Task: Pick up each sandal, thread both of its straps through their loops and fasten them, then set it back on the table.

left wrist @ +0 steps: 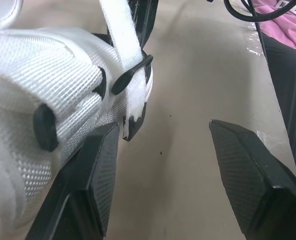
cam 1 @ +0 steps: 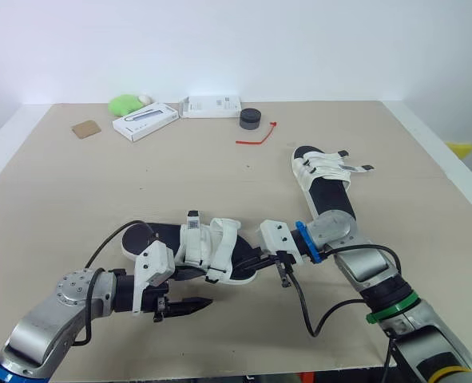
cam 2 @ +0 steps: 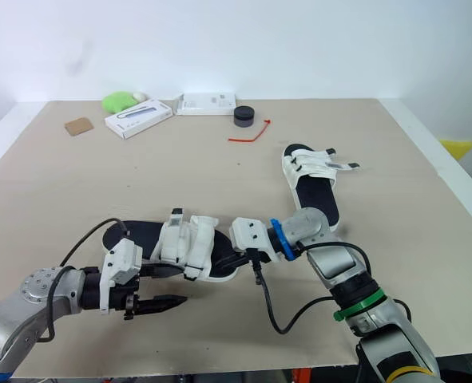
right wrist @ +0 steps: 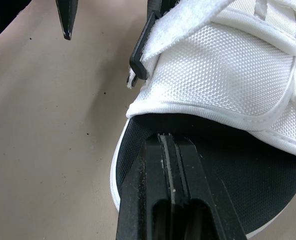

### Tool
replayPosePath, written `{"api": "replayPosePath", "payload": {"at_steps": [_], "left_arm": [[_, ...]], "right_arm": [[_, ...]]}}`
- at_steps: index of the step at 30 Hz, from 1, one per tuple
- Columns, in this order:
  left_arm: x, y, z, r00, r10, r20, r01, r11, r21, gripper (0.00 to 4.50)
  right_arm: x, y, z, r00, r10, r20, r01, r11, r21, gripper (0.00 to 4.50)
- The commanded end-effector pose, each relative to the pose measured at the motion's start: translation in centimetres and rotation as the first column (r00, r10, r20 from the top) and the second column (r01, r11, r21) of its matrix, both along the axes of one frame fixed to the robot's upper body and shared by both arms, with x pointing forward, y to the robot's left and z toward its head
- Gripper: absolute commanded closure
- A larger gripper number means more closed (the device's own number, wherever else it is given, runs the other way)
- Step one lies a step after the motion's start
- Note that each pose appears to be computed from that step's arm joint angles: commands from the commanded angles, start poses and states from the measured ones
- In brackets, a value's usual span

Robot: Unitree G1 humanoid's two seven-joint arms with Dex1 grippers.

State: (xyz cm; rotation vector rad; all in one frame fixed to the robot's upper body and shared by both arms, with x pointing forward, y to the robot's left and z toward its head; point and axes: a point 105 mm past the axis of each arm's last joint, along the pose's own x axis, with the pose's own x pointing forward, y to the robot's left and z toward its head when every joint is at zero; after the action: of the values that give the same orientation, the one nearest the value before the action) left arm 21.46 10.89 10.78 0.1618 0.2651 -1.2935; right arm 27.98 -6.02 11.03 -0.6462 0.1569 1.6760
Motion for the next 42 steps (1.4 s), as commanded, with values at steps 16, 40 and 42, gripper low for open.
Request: {"api": "replayPosePath", "payload": {"at_steps": [16,40,42], "left_arm": [[0.5,-1.1,1.0,0.999,-0.015,-0.034,0.012,0.996,-0.092,1.55],[-1.0,-0.9,0.5,0.964,-0.087,-0.252,0.071,0.995,-0.07,4.42],[-2.1,-0.5,0.2,0.954,-0.113,-0.278,0.1,0.993,-0.06,4.42]], "right_arm": [[0.0,0.0,-0.1,1.0,0.003,0.0,-0.003,1.0,-0.014,4.5],[-0.1,0.0,-0.1,1.0,0.004,0.007,-0.004,1.0,-0.016,4.5],[-0.1,0.0,-0.2,1.0,0.005,0.007,-0.005,1.0,-0.016,4.5]]}}
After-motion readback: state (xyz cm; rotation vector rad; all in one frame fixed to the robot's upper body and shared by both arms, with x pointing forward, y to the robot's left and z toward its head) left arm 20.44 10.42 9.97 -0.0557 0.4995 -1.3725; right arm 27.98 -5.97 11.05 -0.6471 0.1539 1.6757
